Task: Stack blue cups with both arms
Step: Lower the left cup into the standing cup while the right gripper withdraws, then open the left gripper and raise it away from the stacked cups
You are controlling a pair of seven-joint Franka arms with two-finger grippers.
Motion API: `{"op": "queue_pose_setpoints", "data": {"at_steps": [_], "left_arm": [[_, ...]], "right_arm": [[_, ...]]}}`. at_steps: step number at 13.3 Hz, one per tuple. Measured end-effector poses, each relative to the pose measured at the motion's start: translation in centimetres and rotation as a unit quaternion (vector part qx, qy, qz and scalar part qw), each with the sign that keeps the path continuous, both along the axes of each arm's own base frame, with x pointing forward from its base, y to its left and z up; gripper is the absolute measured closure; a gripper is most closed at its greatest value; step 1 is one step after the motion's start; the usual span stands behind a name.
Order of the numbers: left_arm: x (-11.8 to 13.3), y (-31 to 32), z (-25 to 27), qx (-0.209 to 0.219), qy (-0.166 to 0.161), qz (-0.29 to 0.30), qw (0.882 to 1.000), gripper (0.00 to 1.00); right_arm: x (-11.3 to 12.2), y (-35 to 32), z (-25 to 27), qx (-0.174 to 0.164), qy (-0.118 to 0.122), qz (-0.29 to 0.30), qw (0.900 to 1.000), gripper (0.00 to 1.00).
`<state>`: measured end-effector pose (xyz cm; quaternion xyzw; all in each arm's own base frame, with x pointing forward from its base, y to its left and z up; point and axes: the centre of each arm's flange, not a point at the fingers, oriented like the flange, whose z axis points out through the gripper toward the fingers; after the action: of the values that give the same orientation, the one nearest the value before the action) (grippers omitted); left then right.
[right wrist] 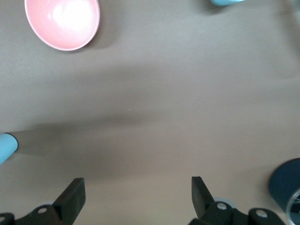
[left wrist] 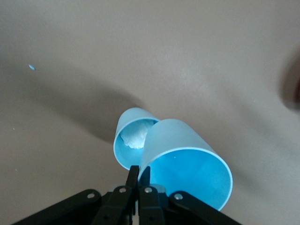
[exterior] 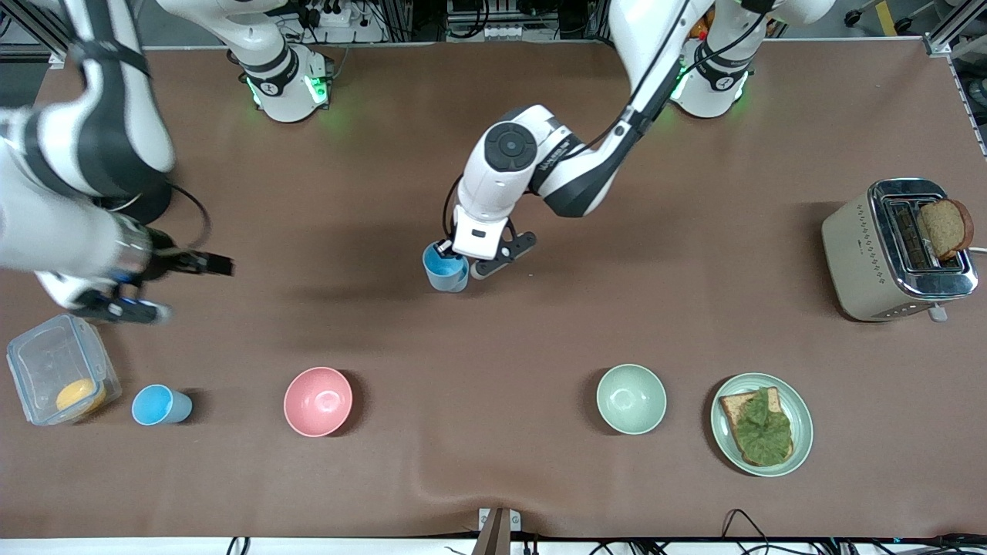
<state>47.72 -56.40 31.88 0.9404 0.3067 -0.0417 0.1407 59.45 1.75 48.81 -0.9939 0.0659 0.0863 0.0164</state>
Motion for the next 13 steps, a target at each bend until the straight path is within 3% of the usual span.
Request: {"op": "queue_pose_setpoints", "data": {"at_steps": [2,8,13], "left_arm": [[-0.4,-0.4,0.2,-0.001,-0.001,-0.004,1.000,0.97],[-0.5,0.2,-0.8,0.016,0.011,-0.005,1.000,0.97],[-1.1,0.4,-1.8,0.038,0.024,-0.007,0.999,0.97]], "right_arm": [[-1.7,-2.4,3.4,0.000,-0.024,-0.017,1.000,0.00],[-3.8,-4.8,4.9,0.004,0.000,-0.012,1.000,0.00],[-4.8,-5.8,10.0,0.005,-0.010,-0.008,1.000,0.00]]}}
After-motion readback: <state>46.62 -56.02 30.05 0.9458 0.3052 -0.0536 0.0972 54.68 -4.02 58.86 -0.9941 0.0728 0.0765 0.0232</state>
